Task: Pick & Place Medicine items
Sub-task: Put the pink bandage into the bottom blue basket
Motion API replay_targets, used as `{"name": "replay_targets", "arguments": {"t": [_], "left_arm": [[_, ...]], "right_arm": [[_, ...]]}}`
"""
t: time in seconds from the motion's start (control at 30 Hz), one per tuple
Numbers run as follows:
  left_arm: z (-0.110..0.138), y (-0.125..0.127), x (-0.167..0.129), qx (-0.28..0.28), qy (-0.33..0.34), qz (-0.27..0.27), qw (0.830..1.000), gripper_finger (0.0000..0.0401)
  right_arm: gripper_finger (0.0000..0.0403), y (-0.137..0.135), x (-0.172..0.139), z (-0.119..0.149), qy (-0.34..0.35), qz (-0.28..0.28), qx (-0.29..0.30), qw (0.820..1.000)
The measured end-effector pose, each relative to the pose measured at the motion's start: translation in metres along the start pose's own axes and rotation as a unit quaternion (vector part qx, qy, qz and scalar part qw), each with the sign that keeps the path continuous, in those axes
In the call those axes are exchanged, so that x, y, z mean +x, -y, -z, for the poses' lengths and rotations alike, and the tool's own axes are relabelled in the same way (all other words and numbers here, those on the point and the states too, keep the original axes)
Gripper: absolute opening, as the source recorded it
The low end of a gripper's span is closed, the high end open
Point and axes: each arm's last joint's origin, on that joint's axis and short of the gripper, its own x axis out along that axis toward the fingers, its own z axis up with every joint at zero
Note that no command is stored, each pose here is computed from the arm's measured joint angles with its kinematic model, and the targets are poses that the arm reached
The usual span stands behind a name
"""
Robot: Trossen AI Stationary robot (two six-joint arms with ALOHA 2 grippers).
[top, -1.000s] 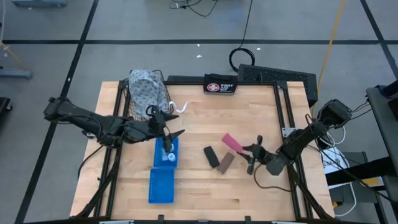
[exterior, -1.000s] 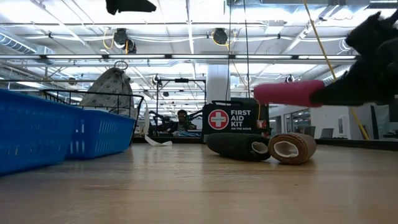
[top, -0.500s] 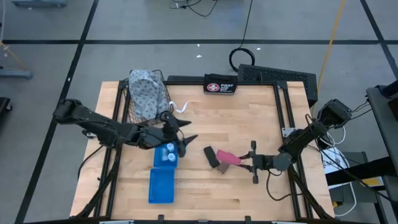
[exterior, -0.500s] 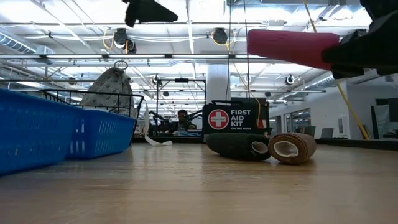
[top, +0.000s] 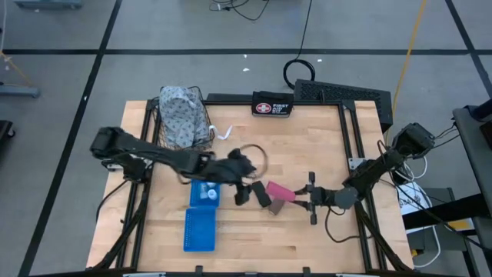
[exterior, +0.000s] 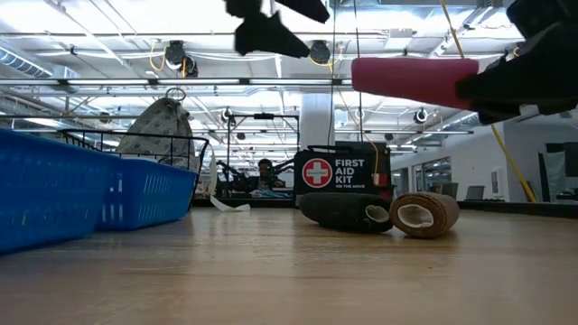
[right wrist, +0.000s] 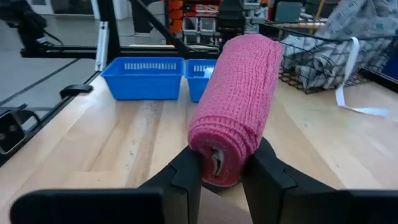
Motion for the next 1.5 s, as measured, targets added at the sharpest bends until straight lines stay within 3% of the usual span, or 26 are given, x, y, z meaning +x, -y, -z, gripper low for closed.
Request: {"name": "replay_targets", "arguments": {"t": [0.07,0.2,0.33,0.67,1.03,1.27,1.5], "left_arm": [[-0.012,0.007,0.01,0.043,-0.035,0.008,0.998,0.0317],[-0.036,0.022,0.025,0.11,-0.059,0.074,0.989,0.0317],[-0.044,0.029,0.043,0.133,-0.09,0.131,0.978,0.0316],[-0.035,0.016,0.072,0.092,-0.145,0.125,0.977,0.0307],[-0.035,0.014,0.072,0.058,-0.164,0.175,0.969,0.03],[-0.033,0.012,0.072,0.046,-0.176,0.16,0.97,0.0284],[-0.032,0.011,0.072,0.054,-0.177,0.155,0.97,0.0247]], "right_arm": [[0.0084,0.003,0.003,0.0,-0.003,-0.008,0.009,1.0],[0.0084,0.008,0.012,-0.003,-0.019,-0.042,0.032,0.998],[0.0084,0.009,0.026,-0.008,-0.063,-0.073,0.031,0.995],[0.0084,0.005,0.043,-0.028,-0.062,-0.123,-0.012,0.99],[0.0084,0.008,0.044,-0.03,-0.049,-0.083,-0.031,0.995],[0.0084,0.007,0.044,-0.039,-0.003,-0.087,-0.048,0.995],[0.0084,0.007,0.044,-0.038,-0.005,-0.087,-0.048,0.995]]}}
